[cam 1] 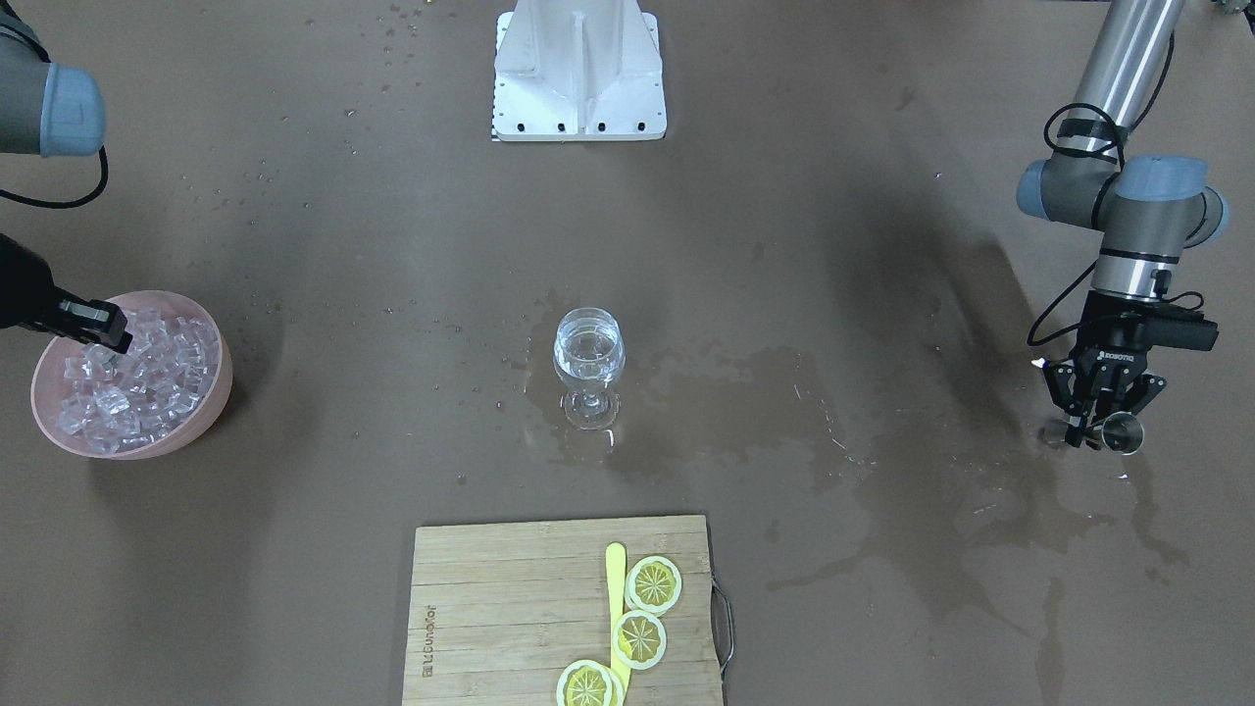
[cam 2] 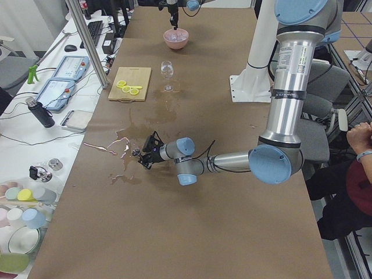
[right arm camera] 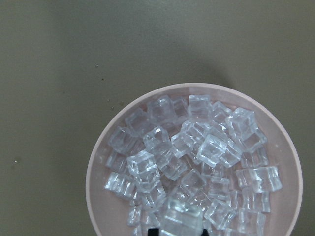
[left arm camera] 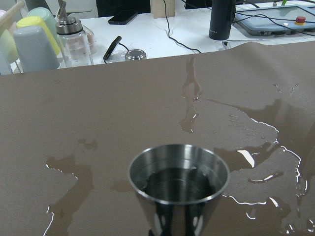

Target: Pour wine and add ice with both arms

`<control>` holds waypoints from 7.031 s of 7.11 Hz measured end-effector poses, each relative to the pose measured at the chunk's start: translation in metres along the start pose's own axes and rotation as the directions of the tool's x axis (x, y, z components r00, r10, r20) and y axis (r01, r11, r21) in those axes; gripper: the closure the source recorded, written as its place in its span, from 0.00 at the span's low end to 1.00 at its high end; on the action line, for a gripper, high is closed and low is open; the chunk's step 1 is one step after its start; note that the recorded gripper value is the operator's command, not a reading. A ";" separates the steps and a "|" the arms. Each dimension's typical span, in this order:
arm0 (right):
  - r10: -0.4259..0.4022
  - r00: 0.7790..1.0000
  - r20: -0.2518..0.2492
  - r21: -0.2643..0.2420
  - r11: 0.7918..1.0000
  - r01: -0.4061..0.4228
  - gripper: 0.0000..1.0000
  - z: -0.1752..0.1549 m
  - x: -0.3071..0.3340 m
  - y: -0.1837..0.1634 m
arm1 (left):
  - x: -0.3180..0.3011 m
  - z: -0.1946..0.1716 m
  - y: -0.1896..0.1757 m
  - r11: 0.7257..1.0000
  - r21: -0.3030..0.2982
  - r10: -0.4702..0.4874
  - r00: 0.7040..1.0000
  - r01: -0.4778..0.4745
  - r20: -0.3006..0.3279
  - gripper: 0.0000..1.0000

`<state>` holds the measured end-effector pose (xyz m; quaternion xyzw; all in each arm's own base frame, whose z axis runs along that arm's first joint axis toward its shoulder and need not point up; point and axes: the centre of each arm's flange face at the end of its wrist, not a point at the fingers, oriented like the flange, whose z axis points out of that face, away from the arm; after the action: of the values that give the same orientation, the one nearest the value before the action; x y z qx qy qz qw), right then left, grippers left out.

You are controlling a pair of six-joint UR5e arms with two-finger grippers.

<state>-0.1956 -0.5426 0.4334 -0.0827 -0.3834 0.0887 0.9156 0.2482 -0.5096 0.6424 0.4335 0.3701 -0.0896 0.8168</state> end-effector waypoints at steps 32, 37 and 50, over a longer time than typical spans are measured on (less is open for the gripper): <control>0.001 0.998 0.055 0.086 0.996 -0.006 0.65 -0.055 0.020 0.011 | 0.386 -0.029 -0.173 0.925 0.261 0.340 0.907 -0.276 -0.247 1.00; -0.009 0.998 0.057 0.090 0.996 0.004 0.65 -0.056 0.017 0.013 | 0.421 -0.047 -0.183 0.881 0.284 0.446 0.866 -0.379 -0.226 1.00; -0.070 0.997 0.011 0.034 0.997 0.070 0.52 -0.015 0.006 0.028 | 0.456 -0.057 -0.141 0.679 0.346 0.708 0.702 -0.648 -0.074 1.00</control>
<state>-0.1831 -0.5149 0.4210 -0.0532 -0.3900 0.0635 0.9171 0.4762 -0.4716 0.2214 0.6628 0.2448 0.2114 0.6753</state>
